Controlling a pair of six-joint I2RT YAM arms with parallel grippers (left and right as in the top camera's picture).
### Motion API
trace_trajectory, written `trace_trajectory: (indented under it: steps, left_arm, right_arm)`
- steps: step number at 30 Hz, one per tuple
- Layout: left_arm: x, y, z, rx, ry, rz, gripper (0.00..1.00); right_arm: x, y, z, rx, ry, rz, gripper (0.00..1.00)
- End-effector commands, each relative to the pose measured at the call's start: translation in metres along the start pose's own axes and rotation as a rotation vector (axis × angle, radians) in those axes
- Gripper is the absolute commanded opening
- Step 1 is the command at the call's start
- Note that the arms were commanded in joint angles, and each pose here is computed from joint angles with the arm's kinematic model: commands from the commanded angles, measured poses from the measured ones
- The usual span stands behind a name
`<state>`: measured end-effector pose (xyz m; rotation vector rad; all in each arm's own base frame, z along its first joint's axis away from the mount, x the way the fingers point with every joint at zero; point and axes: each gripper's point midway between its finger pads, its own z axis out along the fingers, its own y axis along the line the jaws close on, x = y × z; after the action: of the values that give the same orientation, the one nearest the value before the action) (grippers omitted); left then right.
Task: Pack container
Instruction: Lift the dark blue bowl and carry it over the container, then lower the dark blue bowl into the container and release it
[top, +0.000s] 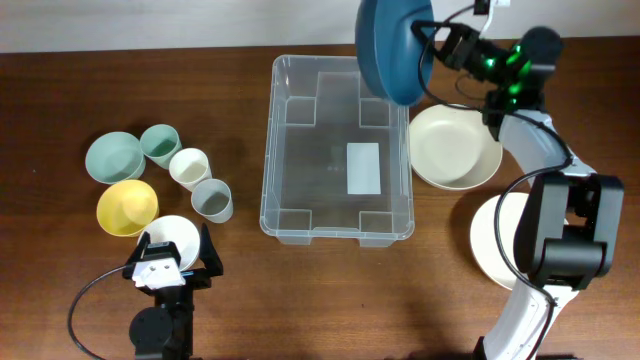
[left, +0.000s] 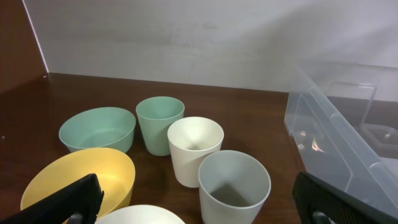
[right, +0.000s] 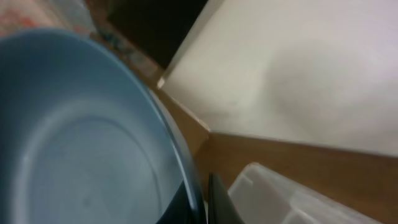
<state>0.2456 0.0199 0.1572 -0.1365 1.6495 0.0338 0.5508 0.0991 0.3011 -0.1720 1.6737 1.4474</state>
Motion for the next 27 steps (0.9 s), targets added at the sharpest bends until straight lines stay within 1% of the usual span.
trace_trajectory:
  steps: [1,5,10,14,16,19,22,24,27]
  left_arm:
    - [0.002,-0.001,0.0,0.005,-0.001,0.019,1.0]
    - [0.002,-0.001,0.0,0.005,-0.001,0.019,1.0]
    - [0.002,-0.001,0.0,0.005,-0.001,0.019,1.0]
    - [0.002,-0.001,0.0,0.005,-0.001,0.019,1.0]
    - [0.002,-0.001,0.0,0.005,-0.001,0.019,1.0]
    - [0.002,-0.001,0.0,0.005,-0.001,0.019,1.0]
    - [0.002,-0.001,0.0,0.005,-0.001,0.019,1.0]
    - [0.002,-0.001,0.0,0.005,-0.001,0.019,1.0]
    - [0.002,-0.001,0.0,0.005,-0.001,0.019,1.0]
  right_arm:
    - [-0.036,0.047,0.007,0.014,-0.041,-0.143,0.04]
    - [-0.052,0.054,0.01,0.178,-0.041,-0.156,0.04]
    - [-0.068,0.058,-0.009,0.559,-0.056,-0.21,0.04]
    - [-0.071,0.068,-0.026,0.906,-0.06,-0.313,0.04]
    - [-0.066,0.073,-0.027,1.046,-0.053,-0.389,0.04]
    - [-0.05,0.078,-0.014,1.136,-0.023,-0.464,0.04]
    - [-0.028,0.071,0.005,1.149,0.032,-0.477,0.04]
    - [-0.014,0.058,0.013,1.154,0.069,-0.451,0.04]
    - [0.005,0.028,0.013,1.194,0.113,-0.368,0.04]
